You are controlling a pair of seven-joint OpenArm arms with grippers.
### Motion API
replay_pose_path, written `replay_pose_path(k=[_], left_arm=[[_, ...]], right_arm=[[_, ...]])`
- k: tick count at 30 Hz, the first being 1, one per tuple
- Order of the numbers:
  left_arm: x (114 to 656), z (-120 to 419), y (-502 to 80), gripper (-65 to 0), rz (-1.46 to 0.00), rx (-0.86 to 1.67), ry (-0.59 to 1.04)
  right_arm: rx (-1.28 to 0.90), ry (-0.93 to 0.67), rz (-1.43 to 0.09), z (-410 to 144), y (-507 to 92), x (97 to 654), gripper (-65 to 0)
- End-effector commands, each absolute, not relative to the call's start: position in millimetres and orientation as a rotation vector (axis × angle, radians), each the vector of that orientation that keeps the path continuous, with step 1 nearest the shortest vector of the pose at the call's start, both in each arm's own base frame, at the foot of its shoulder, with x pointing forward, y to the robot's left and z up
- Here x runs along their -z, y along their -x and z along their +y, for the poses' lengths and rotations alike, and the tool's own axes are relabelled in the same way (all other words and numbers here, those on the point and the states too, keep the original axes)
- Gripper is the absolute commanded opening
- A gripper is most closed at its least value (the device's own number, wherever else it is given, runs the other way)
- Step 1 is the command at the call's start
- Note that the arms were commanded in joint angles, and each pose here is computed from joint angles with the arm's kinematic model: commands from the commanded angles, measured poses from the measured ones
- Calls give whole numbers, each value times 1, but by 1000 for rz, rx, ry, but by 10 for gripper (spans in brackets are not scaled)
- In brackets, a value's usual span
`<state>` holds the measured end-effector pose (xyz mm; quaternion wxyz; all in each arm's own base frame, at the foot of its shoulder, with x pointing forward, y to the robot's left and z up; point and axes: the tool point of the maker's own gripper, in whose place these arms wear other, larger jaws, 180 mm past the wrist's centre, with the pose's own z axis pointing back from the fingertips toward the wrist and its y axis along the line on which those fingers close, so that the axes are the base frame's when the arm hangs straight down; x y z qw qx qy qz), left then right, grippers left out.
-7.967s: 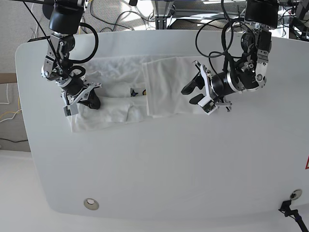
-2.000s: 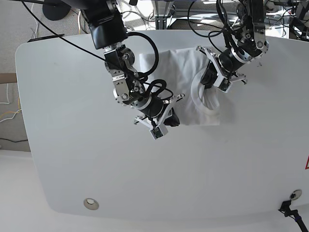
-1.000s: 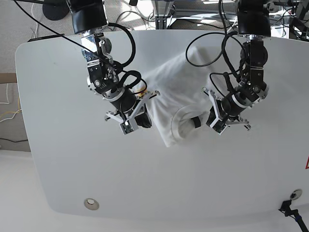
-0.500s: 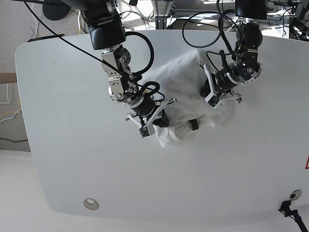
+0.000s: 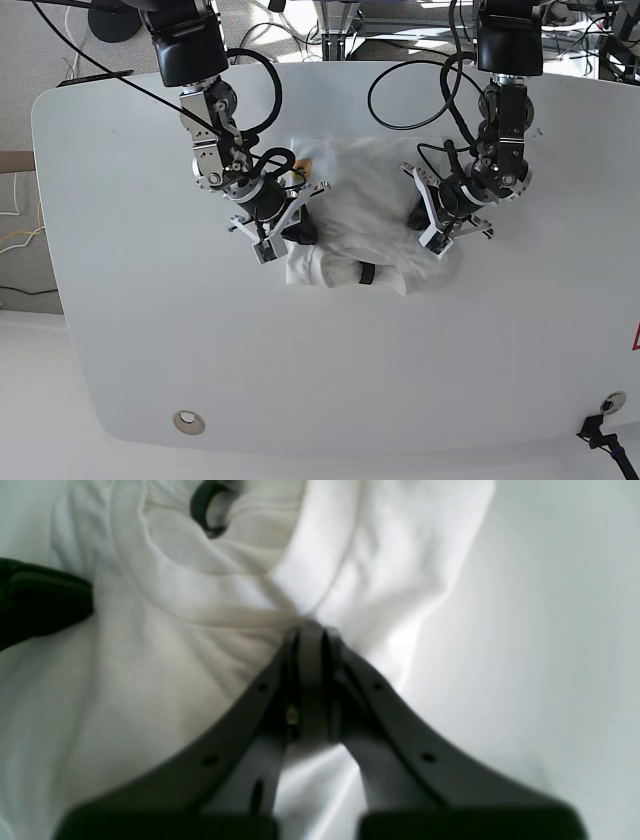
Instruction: Fold the T-shirt properly
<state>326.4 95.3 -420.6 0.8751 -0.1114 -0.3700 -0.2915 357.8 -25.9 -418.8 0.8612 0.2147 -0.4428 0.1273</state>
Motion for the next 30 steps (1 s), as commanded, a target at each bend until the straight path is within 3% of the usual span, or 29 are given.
replay_pose_path(k=[1, 7, 15, 20, 30], left_arm=[[401, 100, -334, -650, -825, 626, 199], [358, 128, -340, -650, -1078, 481, 148], [343, 150, -311, -650, -1339, 298, 119], [348, 150, -258, -650, -1337, 275, 118], [348, 160, -141, -650, -1268, 159, 101]], right_arm=[[-298, -419, -1002, -29, -373, 391, -650], [-336, -390, -1116, -39, -378, 350, -650], [-273, -192, -1296, -108, -347, 337, -650], [-222, -112, -1295, -138, -296, 340, -650], [-147, -62, -1145, -171, -161, 356, -650]])
